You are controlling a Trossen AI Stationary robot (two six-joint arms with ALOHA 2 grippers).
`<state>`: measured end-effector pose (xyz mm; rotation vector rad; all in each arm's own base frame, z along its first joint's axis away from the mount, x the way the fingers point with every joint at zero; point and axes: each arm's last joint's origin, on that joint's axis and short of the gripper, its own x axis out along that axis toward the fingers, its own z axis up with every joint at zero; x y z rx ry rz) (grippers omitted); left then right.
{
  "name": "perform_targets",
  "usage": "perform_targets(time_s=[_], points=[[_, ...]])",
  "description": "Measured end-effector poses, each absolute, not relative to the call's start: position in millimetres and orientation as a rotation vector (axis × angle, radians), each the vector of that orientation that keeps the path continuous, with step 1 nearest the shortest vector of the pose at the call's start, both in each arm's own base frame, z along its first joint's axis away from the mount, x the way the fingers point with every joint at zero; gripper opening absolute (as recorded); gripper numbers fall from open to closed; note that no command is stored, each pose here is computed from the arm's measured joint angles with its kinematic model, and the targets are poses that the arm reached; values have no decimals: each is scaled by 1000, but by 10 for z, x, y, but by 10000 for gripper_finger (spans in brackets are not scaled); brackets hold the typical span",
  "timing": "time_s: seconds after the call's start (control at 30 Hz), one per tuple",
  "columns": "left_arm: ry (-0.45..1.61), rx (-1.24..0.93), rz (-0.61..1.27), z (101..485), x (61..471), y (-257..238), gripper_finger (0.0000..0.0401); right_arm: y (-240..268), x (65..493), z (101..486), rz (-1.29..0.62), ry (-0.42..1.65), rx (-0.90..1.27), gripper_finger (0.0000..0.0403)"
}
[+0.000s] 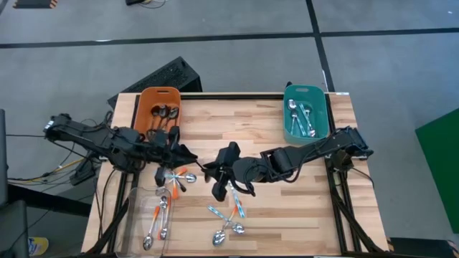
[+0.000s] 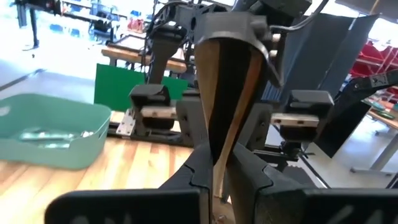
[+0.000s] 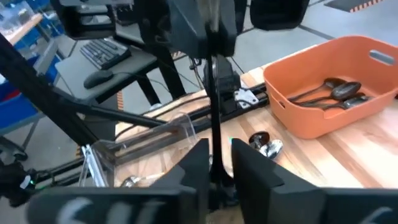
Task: Sort silverware by color (type)
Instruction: Put the black spoon into the orange bin
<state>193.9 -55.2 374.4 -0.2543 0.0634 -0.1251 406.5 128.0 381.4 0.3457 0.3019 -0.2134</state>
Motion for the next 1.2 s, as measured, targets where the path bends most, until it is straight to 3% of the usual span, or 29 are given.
perform_targets(time_s=[0.23, 0.5, 0.67, 0.9, 1.2], points=[[232, -386, -95, 3656, 1653, -542, 8, 1283, 4068, 3824, -219, 287, 398, 147], [804, -641, -9, 3232, 1194, -678, 7, 1227, 4017, 3669, -305, 423, 716, 161], [784, -614, 139, 3191, 1063, -643, 7, 1290, 3954, 3607, -350, 479, 769, 148], [718, -577, 544, 3147, 868, -175, 7, 1282, 3955, 3606, -355, 478, 767, 134], [775, -583, 764, 3121, 1042, 363, 12, 679, 4094, 3414, -390, 587, 755, 138]])
